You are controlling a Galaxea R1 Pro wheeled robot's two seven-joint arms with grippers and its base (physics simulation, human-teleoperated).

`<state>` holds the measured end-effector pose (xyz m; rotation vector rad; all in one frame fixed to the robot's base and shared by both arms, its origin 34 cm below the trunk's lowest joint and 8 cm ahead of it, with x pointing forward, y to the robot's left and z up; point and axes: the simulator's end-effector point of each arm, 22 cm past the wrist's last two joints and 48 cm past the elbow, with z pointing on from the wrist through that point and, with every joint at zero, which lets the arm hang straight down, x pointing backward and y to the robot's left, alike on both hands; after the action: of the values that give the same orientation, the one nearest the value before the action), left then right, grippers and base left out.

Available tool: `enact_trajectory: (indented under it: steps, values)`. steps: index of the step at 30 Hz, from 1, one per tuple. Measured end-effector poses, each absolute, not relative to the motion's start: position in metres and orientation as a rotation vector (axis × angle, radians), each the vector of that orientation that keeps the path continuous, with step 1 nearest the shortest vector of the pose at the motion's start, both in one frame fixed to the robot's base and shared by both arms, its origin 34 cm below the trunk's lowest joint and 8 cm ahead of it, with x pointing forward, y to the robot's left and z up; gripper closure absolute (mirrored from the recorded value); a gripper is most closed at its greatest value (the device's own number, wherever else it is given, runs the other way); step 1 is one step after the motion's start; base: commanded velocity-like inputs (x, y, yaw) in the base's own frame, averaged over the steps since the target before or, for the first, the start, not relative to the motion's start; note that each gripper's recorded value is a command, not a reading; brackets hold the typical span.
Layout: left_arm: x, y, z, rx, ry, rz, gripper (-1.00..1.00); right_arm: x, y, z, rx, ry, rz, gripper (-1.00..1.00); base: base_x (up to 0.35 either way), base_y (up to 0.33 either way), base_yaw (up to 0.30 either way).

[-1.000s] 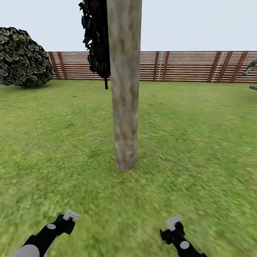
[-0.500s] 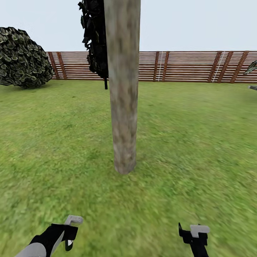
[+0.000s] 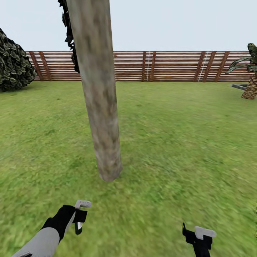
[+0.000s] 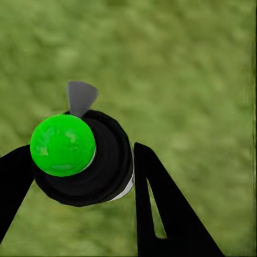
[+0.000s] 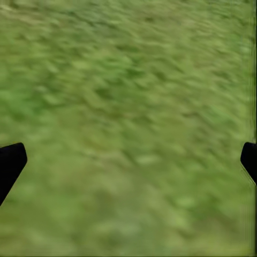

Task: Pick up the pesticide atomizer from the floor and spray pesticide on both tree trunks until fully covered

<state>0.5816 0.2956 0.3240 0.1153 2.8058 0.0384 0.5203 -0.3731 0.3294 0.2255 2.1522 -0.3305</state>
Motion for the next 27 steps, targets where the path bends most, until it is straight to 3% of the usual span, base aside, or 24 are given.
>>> enact_trajectory:
  steps: [6,9,24,27]
  values:
    - [0.585,0.284,0.329,0.109,2.817,0.025,1.00,0.520,-0.373,0.329,0.225,2.153,-0.330,-1.00,0.211,-0.001,-0.300]
    - [0.632,0.277,0.375,0.064,2.802,0.038,1.00,0.517,-0.371,0.327,0.214,2.161,-0.323,-1.00,-0.005,0.000,0.000]
    - [0.636,0.256,0.378,0.121,2.796,0.021,1.00,0.516,-0.371,0.327,0.213,2.163,-0.323,-1.00,-0.076,0.000,0.000]
    - [0.639,0.285,0.381,0.125,2.794,0.086,1.00,0.516,-0.371,0.326,0.213,2.163,-0.323,-1.00,-0.003,0.000,0.000]
